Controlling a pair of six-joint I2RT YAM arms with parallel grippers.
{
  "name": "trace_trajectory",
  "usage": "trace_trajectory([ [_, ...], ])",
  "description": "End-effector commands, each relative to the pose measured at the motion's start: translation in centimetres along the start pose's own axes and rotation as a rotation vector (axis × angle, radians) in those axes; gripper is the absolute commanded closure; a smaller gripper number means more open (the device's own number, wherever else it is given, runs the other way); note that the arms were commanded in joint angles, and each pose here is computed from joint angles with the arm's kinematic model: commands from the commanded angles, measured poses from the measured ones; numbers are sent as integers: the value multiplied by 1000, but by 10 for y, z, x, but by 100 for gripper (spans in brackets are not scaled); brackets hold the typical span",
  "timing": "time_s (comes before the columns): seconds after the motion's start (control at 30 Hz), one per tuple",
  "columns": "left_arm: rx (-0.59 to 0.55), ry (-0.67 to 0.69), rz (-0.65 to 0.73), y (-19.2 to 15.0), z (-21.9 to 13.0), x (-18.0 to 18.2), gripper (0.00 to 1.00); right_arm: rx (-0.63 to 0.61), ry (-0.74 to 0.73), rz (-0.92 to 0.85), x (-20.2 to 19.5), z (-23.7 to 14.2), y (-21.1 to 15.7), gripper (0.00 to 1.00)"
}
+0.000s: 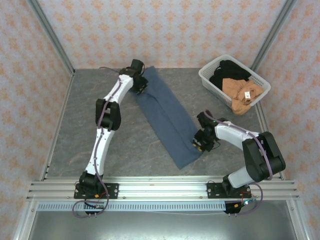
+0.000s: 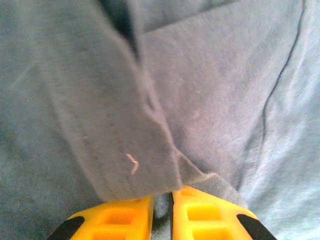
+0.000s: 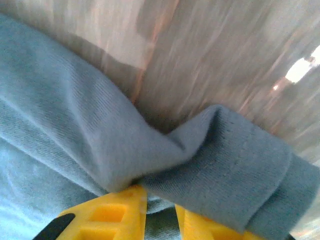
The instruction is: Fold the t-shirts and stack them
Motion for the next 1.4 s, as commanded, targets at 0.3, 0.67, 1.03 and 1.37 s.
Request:
trace_trajectory([
  [0.3, -15, -415, -48, 1, -22, -80, 62, 104, 32, 213, 40, 16, -36, 67],
  [0.67, 54, -202, 128, -43, -152, -40, 51, -144, 97, 92, 39, -96, 10, 55],
  [1.03, 411, 151, 246, -184, -178, 178, 52, -92, 115, -302, 22, -102, 28, 54],
  [1.37, 499, 194, 289, -250, -175, 239, 52, 84, 64, -319, -9, -47, 10, 53],
])
Point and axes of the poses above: each hand's point on the last joint's axis, 136 mm out from that joint toward the fingers, its own z axis out along the fingers, its own x axis along the line the jaws close on, y = z × x, the point moved 7 cm from there along -z, back along the fingers, and after that the axes turned 10 degrees about -z, right-handed, at the moved point
